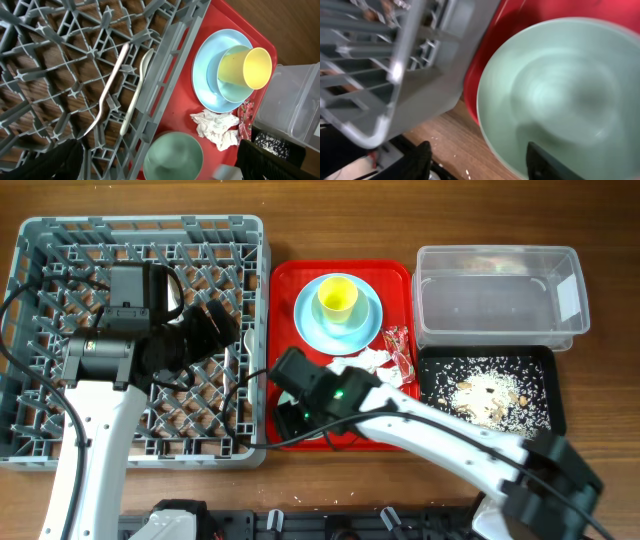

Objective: Sort waste into correct bins and load items into the dishwasher rack
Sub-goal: 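Set the empty green bowl back on the red tray with right gripper, then grasp the white tissue with right gripper and drop it in the clear bin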

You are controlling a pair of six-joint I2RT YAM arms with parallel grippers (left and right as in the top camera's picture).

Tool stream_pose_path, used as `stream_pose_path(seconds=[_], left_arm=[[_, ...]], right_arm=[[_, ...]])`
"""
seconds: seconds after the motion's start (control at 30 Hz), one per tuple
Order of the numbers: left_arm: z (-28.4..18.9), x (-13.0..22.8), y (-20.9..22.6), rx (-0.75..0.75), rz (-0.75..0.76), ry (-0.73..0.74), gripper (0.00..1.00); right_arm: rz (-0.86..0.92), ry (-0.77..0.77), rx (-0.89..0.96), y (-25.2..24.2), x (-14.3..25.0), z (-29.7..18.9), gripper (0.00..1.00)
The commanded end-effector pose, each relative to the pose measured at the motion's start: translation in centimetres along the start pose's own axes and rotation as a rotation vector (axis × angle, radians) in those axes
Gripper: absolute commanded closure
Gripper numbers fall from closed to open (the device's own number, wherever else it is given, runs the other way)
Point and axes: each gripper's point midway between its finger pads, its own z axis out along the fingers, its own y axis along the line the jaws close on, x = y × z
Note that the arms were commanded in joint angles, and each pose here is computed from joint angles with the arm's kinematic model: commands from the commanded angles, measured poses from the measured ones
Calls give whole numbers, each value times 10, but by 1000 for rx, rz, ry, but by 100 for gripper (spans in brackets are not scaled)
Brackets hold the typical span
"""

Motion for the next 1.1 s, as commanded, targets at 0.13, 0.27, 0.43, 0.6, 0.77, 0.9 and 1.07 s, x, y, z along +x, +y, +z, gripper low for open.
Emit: stream_pose_path(seconds=[0.13, 0.27, 0.43, 0.6, 0.77, 0.9, 1.07], left_arm=[[-5, -2, -1, 5, -8, -20, 0], [-5, -2, -1, 5, -8, -20, 0], [-5, -2, -1, 5, -8, -20, 0], [-5, -2, -1, 5, -8, -20, 0], [-5, -3, 0, 5, -9, -20, 0], [-5, -2, -1, 5, -8, -20, 0], [-5, -2, -1, 5, -8, -20, 0]], right_arm=[[378, -211, 259, -103, -20, -95, 30], [514, -171, 462, -154, -8, -56, 29], [538, -109, 565, -179, -8, -11, 29], [571, -172, 642, -196, -17, -5, 28], [570, -164, 647, -199, -17, 6, 28], [572, -128, 660, -205, -12, 23, 25], [568, -114, 665, -207, -10, 28, 27]])
